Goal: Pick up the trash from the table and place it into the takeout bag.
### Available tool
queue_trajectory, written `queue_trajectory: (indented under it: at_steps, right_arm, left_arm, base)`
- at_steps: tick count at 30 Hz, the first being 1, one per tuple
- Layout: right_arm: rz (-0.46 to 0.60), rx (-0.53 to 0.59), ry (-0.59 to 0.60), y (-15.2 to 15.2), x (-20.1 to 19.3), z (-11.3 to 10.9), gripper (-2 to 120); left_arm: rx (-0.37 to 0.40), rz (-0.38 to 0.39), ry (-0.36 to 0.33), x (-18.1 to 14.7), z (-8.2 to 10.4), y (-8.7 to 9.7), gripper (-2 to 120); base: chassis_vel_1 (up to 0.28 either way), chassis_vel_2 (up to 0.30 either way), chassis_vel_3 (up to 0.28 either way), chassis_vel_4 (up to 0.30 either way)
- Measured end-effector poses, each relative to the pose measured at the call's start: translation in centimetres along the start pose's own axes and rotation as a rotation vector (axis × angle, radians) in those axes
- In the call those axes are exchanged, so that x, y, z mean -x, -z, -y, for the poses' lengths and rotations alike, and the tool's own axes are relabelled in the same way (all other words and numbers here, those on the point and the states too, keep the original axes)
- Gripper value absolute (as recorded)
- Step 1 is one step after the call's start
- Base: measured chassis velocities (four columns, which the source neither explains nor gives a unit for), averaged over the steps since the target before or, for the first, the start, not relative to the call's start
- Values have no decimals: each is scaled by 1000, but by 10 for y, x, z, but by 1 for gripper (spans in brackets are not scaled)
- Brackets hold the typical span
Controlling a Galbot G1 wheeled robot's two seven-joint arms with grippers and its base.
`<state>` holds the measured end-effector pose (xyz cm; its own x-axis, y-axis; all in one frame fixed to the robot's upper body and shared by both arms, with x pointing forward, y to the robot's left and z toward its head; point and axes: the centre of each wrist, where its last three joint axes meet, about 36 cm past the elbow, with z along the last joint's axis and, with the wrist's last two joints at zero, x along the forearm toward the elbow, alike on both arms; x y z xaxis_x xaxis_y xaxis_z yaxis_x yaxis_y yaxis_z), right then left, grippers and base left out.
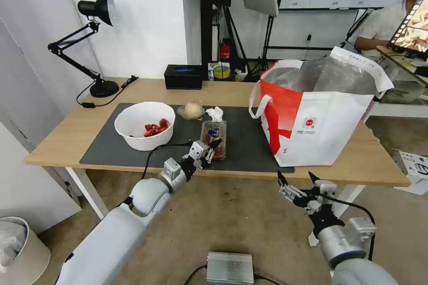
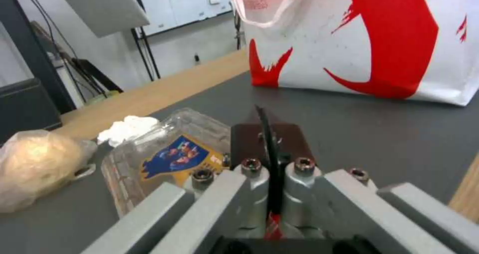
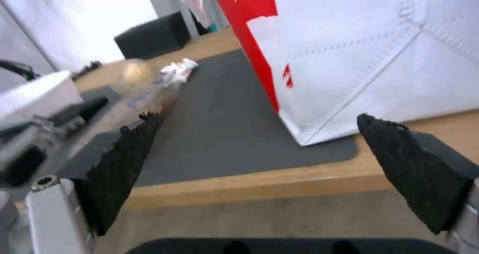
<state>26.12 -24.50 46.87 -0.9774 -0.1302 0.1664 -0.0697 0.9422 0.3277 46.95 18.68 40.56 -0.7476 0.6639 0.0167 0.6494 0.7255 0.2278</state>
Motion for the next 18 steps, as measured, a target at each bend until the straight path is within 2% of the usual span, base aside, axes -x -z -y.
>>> queue_trajectory:
  at_steps: [5,8,18]
  right_arm:
    - [4,96,29,3,3,0,100]
    - [12,188,66,7,8,0,100]
    - [16,242,103,8,18,-1,100]
  left_arm:
    - [33,-4,1,0,1,-2,0]
    - [80,-20,7,-2,0,-6,0]
    - [138,-56,23,-4,-8,-12,0]
  base:
    - [0,0,0,0]
    - [0,0,0,0]
    - [0,0,0,0]
